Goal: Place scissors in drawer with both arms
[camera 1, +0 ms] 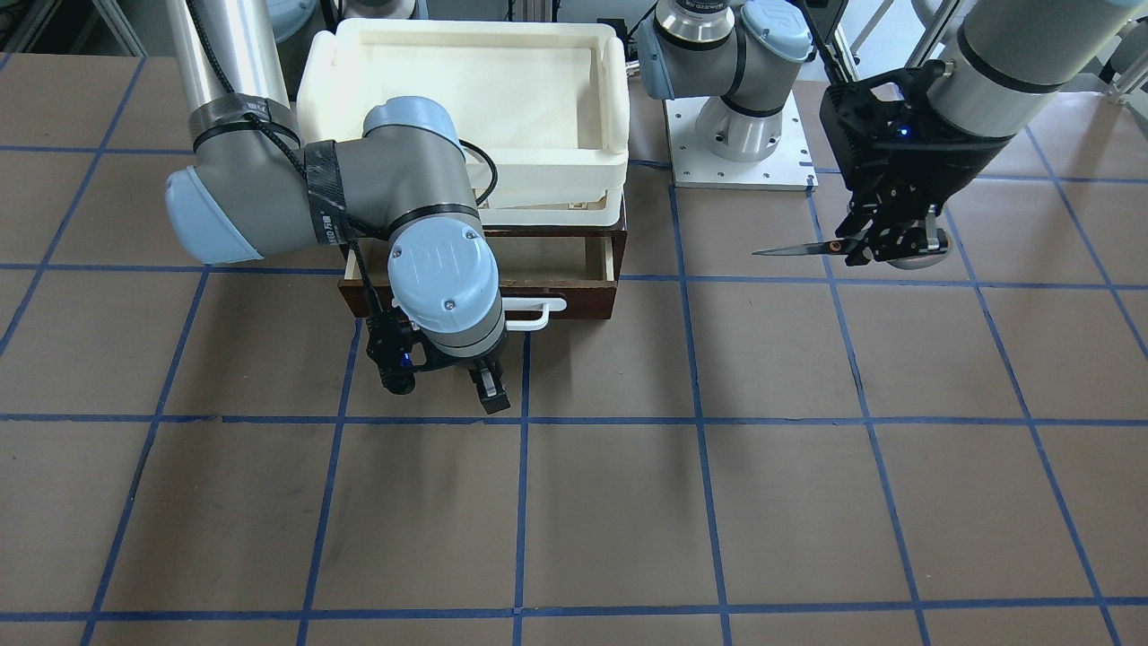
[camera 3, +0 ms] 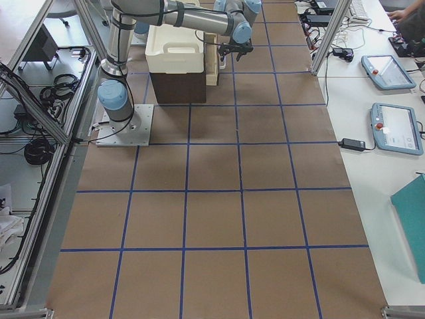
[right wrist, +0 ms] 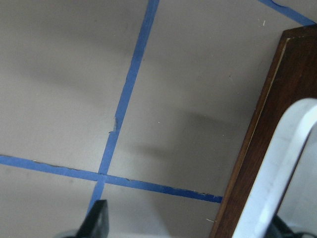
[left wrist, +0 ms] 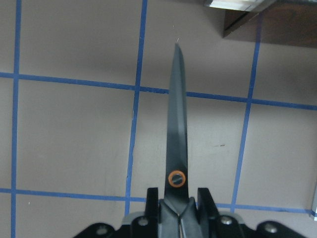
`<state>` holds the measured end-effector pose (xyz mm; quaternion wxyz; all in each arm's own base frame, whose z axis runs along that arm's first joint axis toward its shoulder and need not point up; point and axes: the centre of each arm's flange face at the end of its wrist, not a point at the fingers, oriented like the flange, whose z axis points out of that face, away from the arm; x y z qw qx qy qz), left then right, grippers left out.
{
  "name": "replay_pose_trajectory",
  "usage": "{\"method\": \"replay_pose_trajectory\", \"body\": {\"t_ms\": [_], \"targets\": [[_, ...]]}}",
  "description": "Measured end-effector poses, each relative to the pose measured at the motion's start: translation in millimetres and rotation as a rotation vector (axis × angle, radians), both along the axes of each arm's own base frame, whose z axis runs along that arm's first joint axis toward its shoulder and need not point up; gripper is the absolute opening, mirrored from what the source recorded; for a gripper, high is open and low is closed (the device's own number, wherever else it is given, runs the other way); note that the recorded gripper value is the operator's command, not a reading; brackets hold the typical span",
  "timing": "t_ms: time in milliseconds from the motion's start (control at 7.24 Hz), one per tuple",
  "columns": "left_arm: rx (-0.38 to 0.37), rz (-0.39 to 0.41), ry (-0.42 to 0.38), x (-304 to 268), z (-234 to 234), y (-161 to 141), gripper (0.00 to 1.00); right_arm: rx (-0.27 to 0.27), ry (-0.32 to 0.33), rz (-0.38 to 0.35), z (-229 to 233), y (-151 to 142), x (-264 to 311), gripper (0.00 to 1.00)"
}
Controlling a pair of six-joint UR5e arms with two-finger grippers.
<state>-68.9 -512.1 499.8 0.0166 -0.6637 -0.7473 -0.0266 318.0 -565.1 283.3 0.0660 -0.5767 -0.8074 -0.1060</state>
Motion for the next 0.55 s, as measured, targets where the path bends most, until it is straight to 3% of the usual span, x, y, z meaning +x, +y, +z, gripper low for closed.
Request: {"method": "replay_pose_trajectory", "body": {"t_ms": [276, 552], "targets": [[0.010, -0.010, -0.065, -14, -12, 2, 0.00, -0.002, -0.003, 0.008, -3, -8, 1, 1.00], [-0.041, -0.005, -0.076, -22, -9, 2, 0.00, -0.009, -0.007, 0.013, -4, -16, 2, 1.00]]}}
